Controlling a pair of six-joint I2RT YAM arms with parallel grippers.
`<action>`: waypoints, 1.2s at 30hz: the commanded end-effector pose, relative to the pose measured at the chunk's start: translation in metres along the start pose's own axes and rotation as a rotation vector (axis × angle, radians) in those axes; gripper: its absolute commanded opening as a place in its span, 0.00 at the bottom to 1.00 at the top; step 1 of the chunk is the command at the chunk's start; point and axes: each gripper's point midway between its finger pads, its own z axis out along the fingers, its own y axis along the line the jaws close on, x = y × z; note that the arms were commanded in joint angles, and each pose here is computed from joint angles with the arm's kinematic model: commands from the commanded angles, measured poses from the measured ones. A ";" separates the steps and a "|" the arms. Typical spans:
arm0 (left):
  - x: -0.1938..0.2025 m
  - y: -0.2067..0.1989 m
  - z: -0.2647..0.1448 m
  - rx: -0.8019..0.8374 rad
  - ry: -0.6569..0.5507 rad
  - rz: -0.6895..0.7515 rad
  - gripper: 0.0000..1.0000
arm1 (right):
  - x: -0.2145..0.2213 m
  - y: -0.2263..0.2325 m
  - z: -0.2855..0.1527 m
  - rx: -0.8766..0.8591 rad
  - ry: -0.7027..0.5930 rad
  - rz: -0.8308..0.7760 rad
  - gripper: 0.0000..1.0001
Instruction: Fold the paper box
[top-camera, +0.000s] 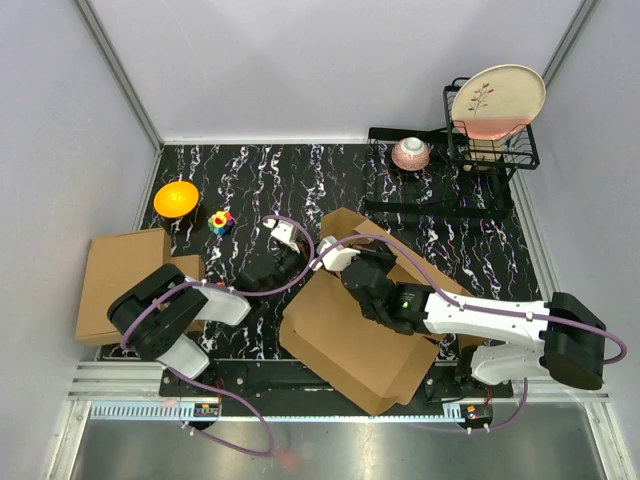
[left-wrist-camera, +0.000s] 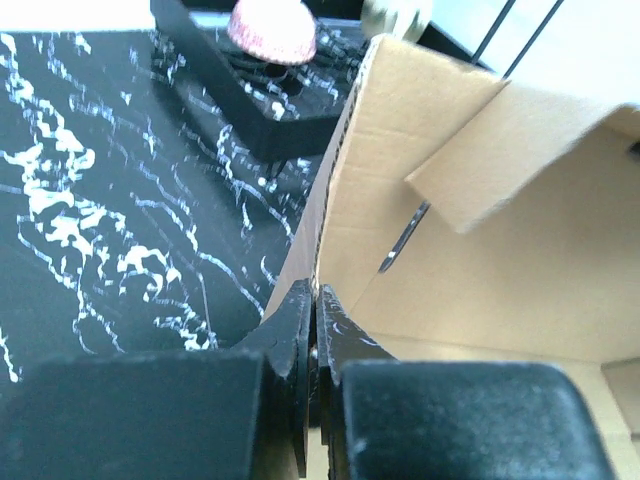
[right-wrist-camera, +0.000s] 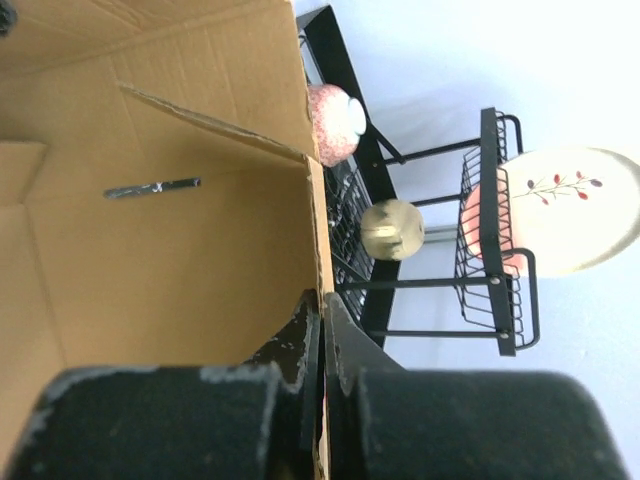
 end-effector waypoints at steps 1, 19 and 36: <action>-0.106 -0.052 -0.006 0.139 -0.334 -0.007 0.00 | 0.001 0.000 0.004 0.016 0.023 -0.015 0.00; -0.037 -0.047 -0.032 0.017 -0.282 -0.195 0.00 | -0.007 0.008 0.003 0.050 0.046 -0.073 0.00; -0.036 -0.080 -0.037 0.091 -0.277 -0.352 0.02 | 0.007 0.014 -0.005 0.075 0.054 -0.048 0.00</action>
